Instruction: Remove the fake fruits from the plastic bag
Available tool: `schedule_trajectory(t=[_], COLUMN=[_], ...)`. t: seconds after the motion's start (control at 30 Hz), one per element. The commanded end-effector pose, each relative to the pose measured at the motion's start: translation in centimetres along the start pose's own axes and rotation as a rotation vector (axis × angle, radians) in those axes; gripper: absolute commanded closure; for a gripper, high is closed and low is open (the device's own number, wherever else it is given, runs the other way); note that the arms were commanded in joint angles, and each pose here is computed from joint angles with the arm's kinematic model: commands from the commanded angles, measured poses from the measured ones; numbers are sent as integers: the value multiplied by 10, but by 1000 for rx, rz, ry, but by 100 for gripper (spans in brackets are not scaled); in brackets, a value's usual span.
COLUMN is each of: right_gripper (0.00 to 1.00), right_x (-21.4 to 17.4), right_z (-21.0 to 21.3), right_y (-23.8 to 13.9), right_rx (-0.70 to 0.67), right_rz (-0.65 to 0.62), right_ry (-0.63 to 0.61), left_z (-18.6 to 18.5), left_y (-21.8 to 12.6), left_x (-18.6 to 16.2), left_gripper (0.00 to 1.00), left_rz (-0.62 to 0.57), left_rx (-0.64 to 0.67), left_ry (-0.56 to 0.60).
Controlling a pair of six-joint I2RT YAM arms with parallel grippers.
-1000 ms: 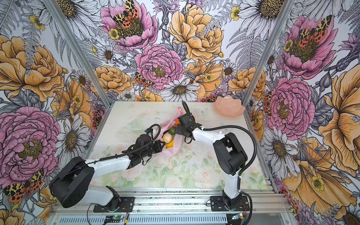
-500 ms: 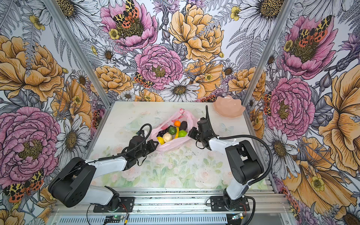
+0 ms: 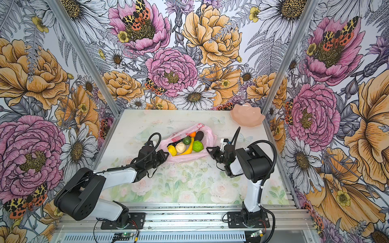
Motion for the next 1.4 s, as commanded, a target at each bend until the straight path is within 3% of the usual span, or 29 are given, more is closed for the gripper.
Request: schedule_trajectory(t=[0.0, 0.07, 0.2, 0.43, 0.53, 0.7, 0.77, 0.97, 1.13, 1.27, 1.37], right_gripper=[100, 100, 100, 100, 100, 100, 100, 100, 100, 100, 100], right_x=[15, 15, 13, 11, 9, 6, 4, 2, 1, 1, 1], right_z=[34, 33, 27, 28, 29, 26, 21, 18, 20, 19, 18], right_y=[-7, -7, -5, -6, -7, -8, -9, -11, -10, -9, -6], right_rx=[101, 88, 73, 69, 61, 40, 28, 20, 25, 22, 19], right_rz=[-67, -63, -51, -55, -50, -39, -38, -38, -22, -13, 6], right_ry=[-70, -75, -63, -72, -83, -89, -88, -88, -98, -103, -116], left_z=[18, 22, 16, -16, -29, -35, -34, -10, -10, 8, 13], left_y=[-22, -37, -63, -96, -90, -53, -40, -8, 11, 20, 19], left_x=[-5, -4, -5, 5, 22, 47, 56, 74, 86, 99, 107], left_gripper=[69, 58, 45, 37, 31, 28, 22, 22, 28, 67, 86], left_rz=[28, 11, -25, -125, -99, 53, 101, 211, 220, 217, 178], left_rx=[242, 328, 366, 304, 351, 483, 548, 647, 656, 633, 507], left_ry=[107, 156, 211, 265, 368, 555, 625, 626, 633, 516, 402])
Point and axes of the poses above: each gripper's point midway between its finger pads, its own y axis out along the fingers, its own z axis along the line the jaws close on, x = y × z, the point moved 2 cm from there along -y, back along the fingers, and after that the axes turned 10 degrees about y, right-handed, at the moved point
